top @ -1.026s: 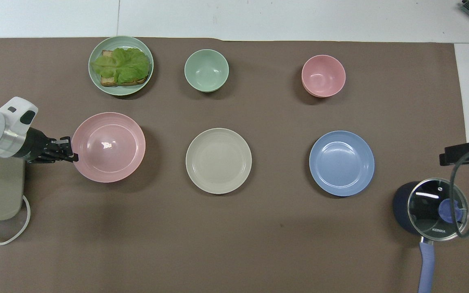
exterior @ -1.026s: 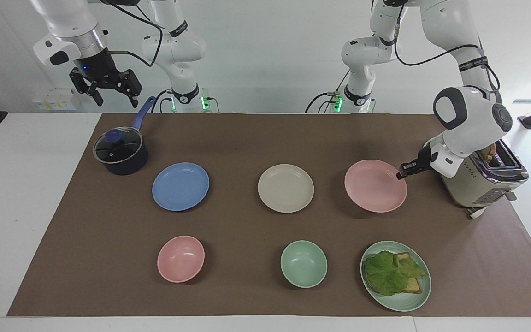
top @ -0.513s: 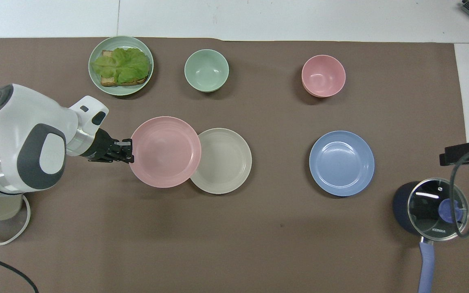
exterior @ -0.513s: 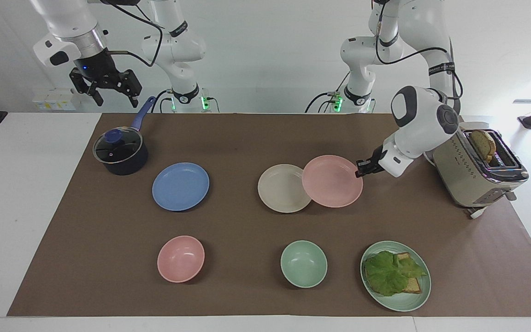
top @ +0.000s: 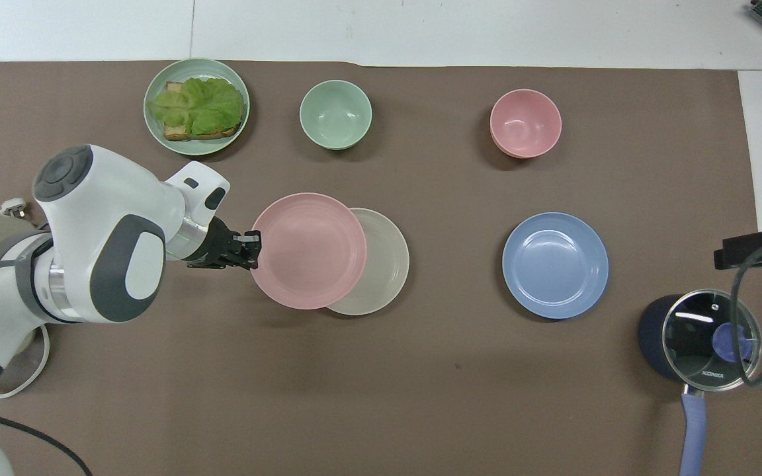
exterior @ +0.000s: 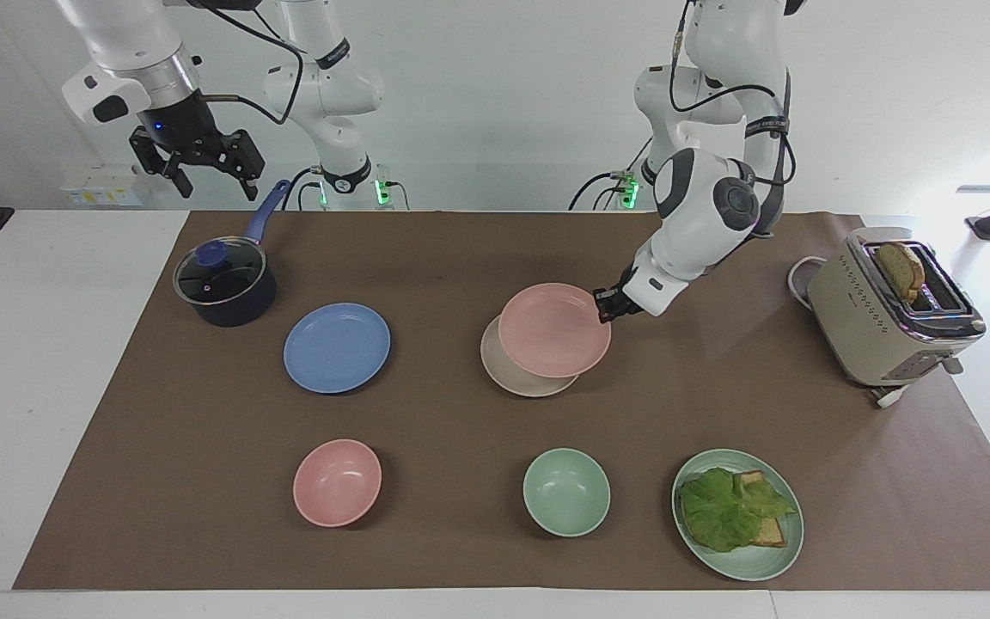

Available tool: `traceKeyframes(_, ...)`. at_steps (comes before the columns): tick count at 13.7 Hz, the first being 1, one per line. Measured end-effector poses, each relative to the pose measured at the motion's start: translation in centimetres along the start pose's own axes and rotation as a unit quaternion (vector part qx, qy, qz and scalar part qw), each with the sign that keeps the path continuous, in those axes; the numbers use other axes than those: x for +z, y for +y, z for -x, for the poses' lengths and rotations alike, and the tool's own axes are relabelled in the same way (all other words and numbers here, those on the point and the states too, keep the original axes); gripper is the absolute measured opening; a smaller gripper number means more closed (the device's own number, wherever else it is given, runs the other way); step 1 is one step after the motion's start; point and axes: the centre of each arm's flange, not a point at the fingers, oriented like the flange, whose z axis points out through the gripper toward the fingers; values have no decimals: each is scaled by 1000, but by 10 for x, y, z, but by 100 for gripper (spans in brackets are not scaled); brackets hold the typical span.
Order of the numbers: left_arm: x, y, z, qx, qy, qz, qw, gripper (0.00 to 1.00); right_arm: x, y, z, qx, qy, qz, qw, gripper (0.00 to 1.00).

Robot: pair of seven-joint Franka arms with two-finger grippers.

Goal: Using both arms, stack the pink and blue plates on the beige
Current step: 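Carry the pink plate over the beige plate with the left gripper, then lower the pink plate onto the beige plate and open the left gripper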

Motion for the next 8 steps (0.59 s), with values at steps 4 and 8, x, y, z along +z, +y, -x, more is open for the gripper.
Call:
traceKeyframes(4,26,8,13,8,2,-5,1000,4,0,0,0,0,0,0,1000,100)
traceKeyframes(8,41,5,19,8,3,-9,1000,4,0,0,0,0,0,0,1000,100)
